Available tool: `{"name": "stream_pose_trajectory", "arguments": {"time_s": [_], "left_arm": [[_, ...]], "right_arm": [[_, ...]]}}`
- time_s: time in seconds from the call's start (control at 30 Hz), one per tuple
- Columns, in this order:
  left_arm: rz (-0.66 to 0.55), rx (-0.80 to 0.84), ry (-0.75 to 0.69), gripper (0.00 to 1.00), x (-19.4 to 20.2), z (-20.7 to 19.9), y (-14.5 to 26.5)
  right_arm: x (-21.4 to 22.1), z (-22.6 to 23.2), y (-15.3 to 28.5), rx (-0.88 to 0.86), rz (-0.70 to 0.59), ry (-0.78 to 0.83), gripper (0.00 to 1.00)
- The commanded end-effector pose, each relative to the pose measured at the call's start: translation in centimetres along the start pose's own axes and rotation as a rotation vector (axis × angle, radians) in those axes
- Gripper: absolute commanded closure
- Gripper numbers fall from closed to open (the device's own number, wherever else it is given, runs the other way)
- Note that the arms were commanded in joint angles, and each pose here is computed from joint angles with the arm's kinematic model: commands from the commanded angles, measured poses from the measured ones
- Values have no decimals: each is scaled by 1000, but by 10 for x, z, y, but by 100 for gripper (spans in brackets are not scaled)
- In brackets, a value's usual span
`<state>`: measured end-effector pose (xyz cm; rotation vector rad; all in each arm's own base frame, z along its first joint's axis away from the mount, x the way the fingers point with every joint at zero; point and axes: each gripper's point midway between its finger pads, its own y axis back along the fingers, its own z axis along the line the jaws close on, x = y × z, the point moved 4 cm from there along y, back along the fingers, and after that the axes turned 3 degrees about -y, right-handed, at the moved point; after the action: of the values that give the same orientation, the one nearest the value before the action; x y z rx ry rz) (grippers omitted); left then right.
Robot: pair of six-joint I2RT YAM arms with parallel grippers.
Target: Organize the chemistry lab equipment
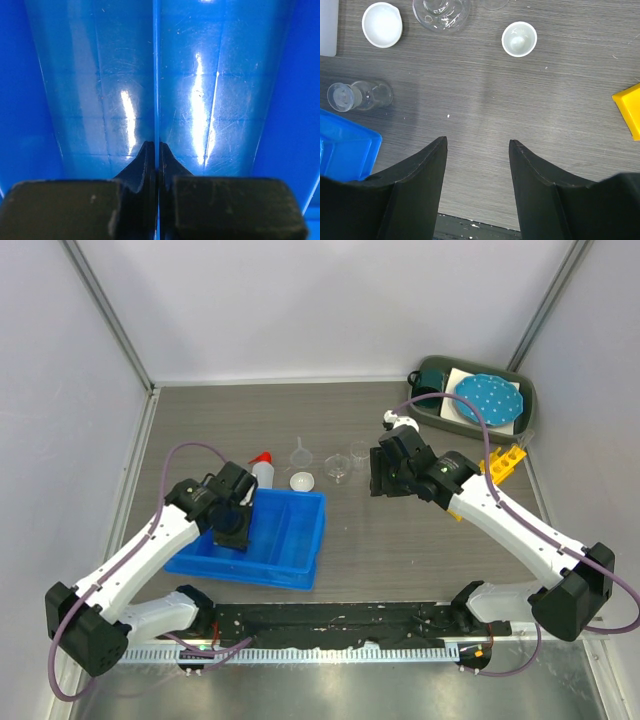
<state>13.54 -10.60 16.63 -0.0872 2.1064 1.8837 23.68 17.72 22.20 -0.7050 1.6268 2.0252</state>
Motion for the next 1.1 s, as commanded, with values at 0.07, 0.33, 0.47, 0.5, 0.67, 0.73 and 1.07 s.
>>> {"name": "stream_pose_trajectory", "arguments": {"time_s": [0.07, 0.33, 0.47, 0.5, 0.67, 0.73, 1.07], "left_arm": [[-28, 34, -12, 100, -6, -9, -1], [31, -8, -16, 100, -5, -10, -12], [57, -25, -11, 100, -5, -9, -17], [61, -24, -8, 100, -5, -10, -19], [56, -7, 15, 100, -10, -16, -24], [43, -6, 24, 100, -13, -16, -25], [-1, 26, 90, 100, -23, -25, -31]], "right_arm": [[-5, 7, 0, -24, -32, -9, 42], [-4, 5, 0, -21, -32, -11, 42], [-4, 5, 1, -22, -34, -11, 42], [-4, 5, 0, -25, -35, -11, 42], [-2, 4, -2, -20, -33, -8, 42], [-1, 4, -3, -18, -30, -8, 42], [-1, 0, -4, -2, -36, -4, 42]]}}
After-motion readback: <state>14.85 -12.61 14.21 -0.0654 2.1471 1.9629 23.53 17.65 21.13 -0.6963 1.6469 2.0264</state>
